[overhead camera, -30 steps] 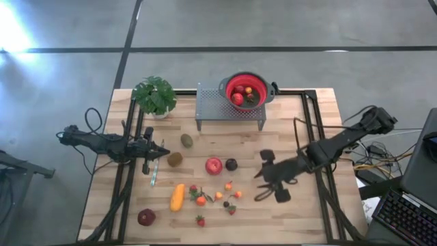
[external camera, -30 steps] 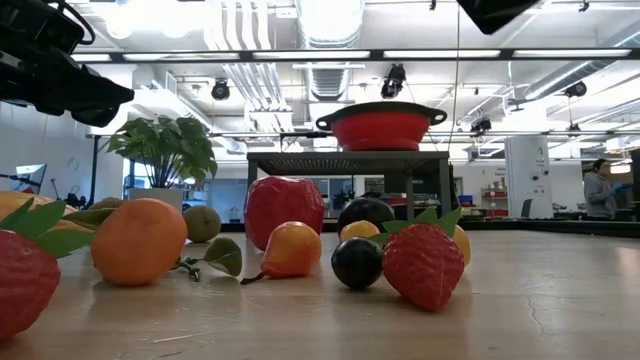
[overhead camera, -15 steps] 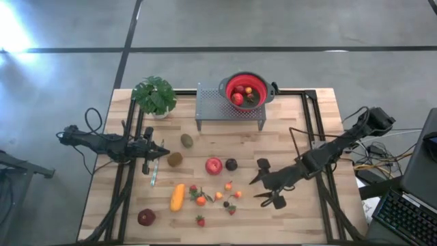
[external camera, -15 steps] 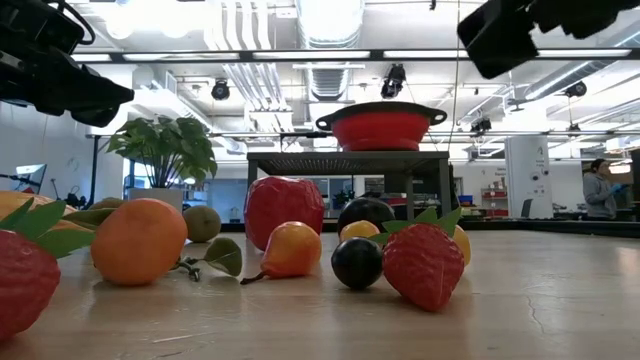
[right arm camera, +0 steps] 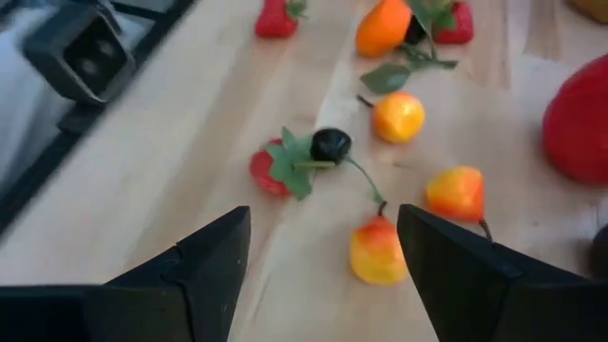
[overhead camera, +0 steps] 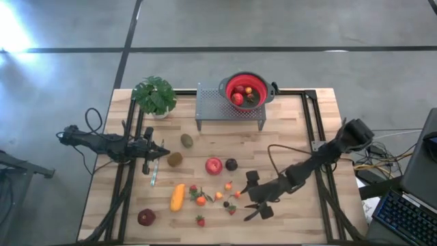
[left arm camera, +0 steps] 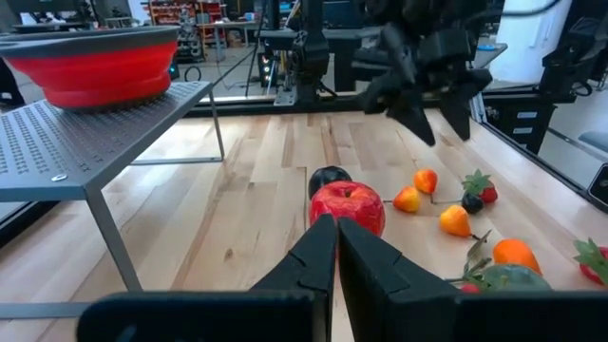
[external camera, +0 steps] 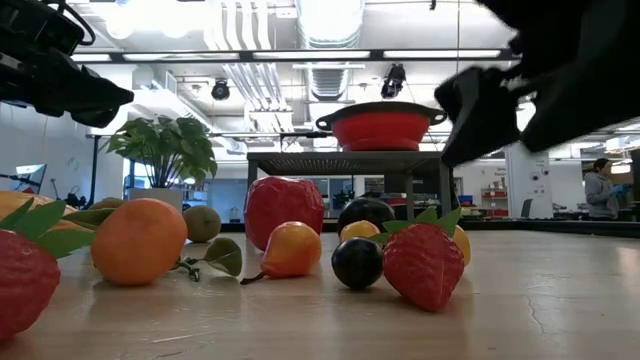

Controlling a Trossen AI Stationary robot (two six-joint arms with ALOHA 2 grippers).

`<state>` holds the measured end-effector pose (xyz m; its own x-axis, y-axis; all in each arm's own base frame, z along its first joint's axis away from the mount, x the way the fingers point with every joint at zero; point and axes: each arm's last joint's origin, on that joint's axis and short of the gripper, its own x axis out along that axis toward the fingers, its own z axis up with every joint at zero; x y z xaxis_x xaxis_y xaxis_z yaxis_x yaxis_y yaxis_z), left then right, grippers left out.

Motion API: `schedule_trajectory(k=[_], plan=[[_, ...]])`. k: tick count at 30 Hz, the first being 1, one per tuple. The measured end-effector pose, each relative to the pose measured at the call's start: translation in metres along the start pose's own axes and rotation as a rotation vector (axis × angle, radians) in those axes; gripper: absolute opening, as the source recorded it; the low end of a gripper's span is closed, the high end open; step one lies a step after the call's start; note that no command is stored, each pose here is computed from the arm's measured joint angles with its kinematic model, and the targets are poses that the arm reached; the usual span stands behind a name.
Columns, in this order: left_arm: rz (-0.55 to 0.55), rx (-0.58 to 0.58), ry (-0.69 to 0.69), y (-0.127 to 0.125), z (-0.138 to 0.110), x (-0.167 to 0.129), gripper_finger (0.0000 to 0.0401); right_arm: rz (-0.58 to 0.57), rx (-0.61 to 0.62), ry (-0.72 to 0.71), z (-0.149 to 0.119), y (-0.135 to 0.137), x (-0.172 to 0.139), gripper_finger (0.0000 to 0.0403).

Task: Pick & Place Fruit
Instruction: Put the peach into the strainer bowl on the shelf

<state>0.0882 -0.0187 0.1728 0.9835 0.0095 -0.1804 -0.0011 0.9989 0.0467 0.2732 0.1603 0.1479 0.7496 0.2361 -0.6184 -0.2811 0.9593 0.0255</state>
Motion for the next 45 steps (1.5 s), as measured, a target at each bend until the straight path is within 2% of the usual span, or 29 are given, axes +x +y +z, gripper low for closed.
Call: schedule_trajectory(k=[6,16,27,36,41,45], plan=[[0.0,0.0,0.0,0.0,0.0,0.0,0.0021,-0.11,-0.016,0.03,-0.01,-0.002,0.017,0.0274],[0.0,0.003,0.01,0.0,-0.001,0.0,0.0021,-0.15,-0.016,0.053,-0.024,-0.003,0.039,0.0277],[0.0,0.006,0.017,0.0,-0.002,0.0,0.0021,-0.178,0.012,0.059,-0.028,-0.007,0.045,0.0216],[0.0,0.006,0.018,0.0,-0.002,0.0,0.0021,-0.182,0.007,0.07,-0.028,-0.008,0.044,0.0151],[0.0,0.006,0.019,0.0,-0.002,0.0,0.0021,-0.192,-0.011,0.123,-0.022,-0.009,0.03,0.0121],[0.001,0.008,0.025,0.0,-0.002,0.0,0.0021,-0.188,-0.024,0.107,-0.005,-0.01,0.008,0.0119]])
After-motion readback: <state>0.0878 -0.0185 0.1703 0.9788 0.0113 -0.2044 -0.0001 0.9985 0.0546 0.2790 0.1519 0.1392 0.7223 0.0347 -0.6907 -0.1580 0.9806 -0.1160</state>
